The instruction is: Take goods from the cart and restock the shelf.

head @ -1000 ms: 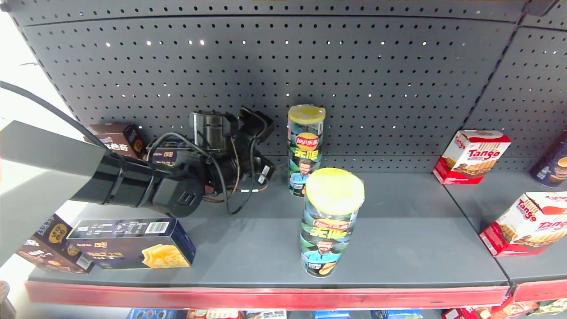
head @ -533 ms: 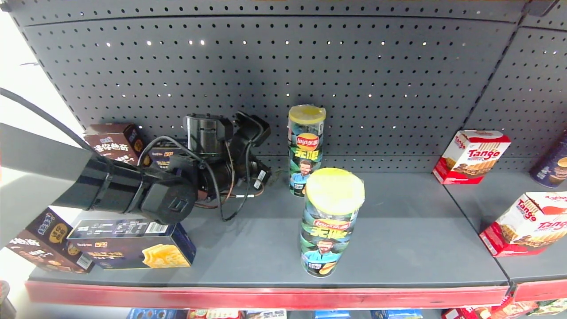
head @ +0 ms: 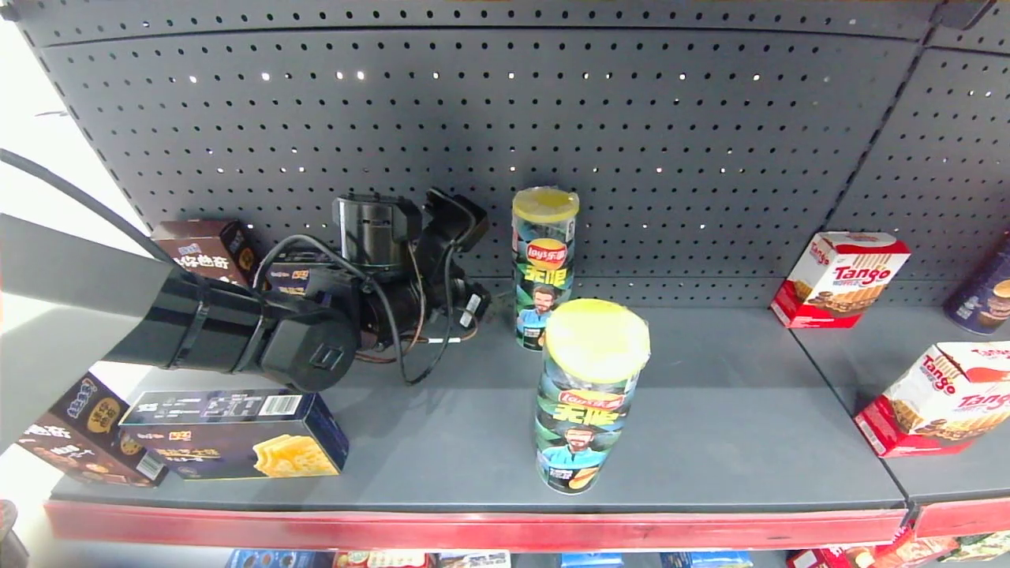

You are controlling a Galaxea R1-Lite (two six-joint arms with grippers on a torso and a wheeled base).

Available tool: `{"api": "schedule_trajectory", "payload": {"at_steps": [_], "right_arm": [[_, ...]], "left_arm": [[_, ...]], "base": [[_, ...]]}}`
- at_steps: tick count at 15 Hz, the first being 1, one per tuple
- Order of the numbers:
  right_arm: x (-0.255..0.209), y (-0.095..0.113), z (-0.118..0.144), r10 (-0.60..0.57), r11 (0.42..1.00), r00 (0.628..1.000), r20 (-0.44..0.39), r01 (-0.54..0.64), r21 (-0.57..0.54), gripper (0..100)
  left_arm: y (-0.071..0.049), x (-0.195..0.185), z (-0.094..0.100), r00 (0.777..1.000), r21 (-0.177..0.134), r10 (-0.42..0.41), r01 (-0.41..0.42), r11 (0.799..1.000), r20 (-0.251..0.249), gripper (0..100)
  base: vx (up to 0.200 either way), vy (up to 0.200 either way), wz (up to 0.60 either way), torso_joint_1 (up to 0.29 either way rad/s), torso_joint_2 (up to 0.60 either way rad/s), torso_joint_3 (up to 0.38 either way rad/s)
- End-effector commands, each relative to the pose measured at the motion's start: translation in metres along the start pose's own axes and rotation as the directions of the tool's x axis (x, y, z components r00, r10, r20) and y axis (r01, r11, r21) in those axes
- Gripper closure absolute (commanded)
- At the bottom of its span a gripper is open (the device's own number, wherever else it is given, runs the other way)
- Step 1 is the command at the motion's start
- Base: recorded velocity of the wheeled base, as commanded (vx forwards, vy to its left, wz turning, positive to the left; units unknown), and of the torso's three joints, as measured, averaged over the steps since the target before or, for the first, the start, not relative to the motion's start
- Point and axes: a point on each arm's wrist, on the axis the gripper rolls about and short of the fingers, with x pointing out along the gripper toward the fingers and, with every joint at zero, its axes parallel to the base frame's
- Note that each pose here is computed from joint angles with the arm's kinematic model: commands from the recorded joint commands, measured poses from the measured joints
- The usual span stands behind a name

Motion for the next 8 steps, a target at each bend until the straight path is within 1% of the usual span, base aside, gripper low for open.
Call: {"api": "schedule_trajectory", "payload": {"at_steps": [1,8], "right_arm": [[0.0000,0.0000,0.0000,0.000,1.000,1.000,0.000,0.000,0.000,0],[0.0000,0.0000,0.0000,0.000,1.000,1.000,0.000,0.000,0.000,0]], "left_arm": [[-0.0051,0.0047,-0.0021,1.000,0.002,-0.011,0.011,1.000,-0.004,0],[-0.0047,0.0052,-0.0013,1.000,0.000,-0.008,0.008,1.000,0.000,0]], "base": [[0.000,0.000,0.00,0.000,0.00,0.000],[0.000,0.000,0.00,0.000,0.00,0.000]]}}
